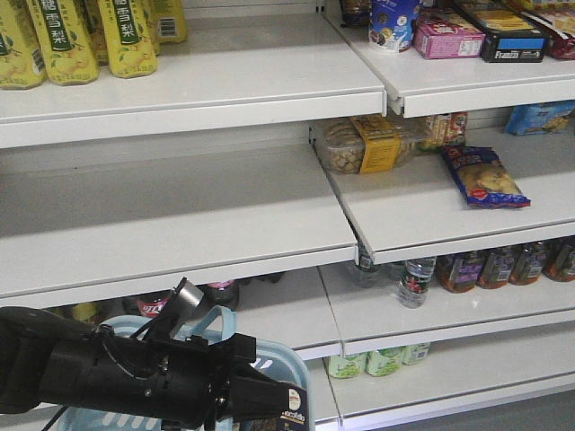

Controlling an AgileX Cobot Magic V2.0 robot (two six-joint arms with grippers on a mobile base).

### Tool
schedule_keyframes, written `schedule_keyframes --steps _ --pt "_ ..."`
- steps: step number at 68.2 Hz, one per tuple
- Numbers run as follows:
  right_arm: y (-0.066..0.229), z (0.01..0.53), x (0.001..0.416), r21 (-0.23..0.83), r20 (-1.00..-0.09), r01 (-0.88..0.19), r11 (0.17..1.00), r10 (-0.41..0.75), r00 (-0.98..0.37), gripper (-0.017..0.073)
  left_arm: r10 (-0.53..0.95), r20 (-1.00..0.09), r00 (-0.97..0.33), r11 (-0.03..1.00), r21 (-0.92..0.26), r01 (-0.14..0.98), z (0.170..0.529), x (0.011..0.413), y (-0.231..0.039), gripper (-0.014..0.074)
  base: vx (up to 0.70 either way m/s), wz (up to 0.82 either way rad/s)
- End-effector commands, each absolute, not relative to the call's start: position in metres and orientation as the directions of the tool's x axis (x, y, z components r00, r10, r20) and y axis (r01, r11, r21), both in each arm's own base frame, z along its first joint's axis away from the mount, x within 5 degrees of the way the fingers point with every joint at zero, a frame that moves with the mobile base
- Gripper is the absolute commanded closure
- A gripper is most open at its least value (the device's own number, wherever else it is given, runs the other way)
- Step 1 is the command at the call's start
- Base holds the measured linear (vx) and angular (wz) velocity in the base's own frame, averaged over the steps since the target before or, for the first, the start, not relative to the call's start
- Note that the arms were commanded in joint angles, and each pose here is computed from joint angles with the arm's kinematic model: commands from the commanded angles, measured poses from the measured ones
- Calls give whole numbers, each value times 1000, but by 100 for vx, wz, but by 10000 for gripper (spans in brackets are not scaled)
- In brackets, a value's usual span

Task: Left arm holds basket, right arm returns cookies

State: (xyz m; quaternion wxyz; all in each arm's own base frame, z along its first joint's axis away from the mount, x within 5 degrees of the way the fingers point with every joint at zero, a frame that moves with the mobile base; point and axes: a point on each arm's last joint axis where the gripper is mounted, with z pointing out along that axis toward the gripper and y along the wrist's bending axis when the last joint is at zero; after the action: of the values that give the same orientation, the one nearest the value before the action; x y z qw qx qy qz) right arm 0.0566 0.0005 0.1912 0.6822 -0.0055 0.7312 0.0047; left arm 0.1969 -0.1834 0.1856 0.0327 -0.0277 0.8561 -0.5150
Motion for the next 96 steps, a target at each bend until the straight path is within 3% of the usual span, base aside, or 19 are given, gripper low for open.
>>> schedule_keyframes --steps 1,96 --pt "1 199 56 -8 -1000 -20 1000 -8 12 568 -79 -45 -996 369 -930 13 207 197 -187 601 10 21" --pt "1 199 56 -8 -1000 -20 1000 -8 12 568 -79 -45 -996 369 -930 13 207 197 -187 601 6 12"
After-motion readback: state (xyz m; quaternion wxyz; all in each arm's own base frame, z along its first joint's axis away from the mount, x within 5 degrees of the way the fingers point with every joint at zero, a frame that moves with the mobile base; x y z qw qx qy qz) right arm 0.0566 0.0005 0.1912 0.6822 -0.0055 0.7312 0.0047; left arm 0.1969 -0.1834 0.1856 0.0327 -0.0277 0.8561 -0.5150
